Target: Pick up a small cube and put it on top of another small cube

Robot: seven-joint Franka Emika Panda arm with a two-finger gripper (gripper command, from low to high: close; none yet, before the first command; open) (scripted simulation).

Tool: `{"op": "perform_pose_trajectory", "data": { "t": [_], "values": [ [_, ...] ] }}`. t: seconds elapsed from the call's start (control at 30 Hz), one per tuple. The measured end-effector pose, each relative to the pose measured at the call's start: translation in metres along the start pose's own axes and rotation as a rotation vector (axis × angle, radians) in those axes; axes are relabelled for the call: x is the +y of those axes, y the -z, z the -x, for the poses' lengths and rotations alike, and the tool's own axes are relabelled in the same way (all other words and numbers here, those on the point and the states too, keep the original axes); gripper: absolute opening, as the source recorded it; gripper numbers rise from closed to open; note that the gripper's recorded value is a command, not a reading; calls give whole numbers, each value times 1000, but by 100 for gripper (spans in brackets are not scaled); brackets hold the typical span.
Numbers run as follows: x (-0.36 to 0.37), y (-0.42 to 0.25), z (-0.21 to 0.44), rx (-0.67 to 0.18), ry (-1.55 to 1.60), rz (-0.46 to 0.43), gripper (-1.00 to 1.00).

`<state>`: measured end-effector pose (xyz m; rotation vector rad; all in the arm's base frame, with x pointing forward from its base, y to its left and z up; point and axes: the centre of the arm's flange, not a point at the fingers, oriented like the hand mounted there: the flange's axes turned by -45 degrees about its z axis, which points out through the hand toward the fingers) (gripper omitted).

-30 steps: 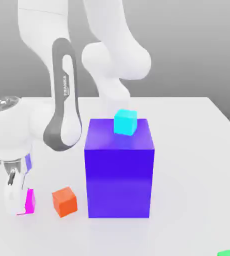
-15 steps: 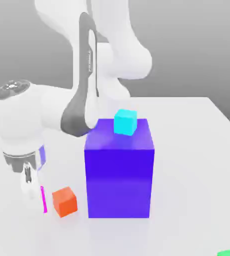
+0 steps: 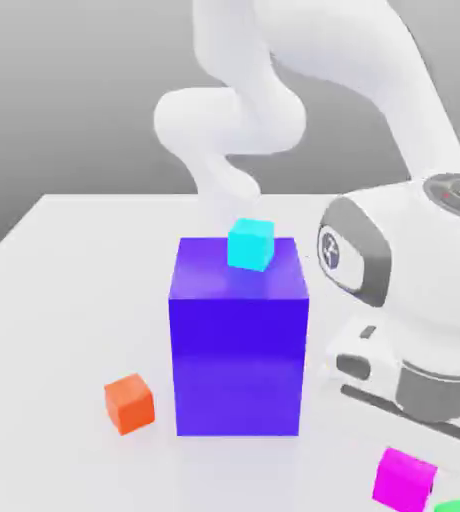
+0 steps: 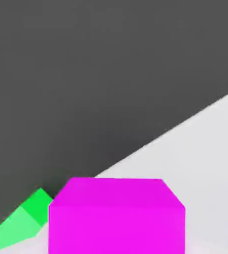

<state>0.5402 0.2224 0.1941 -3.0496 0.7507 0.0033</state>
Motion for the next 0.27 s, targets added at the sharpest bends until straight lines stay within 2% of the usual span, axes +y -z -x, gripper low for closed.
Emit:
{"op": "perform_pose_trajectory", "data": {
  "t": [0.17, 0.27],
  "values": [
    [-11, -10, 7, 1, 20, 0, 100],
    [-22, 21, 12, 2, 35, -1, 100]
  ]
}}
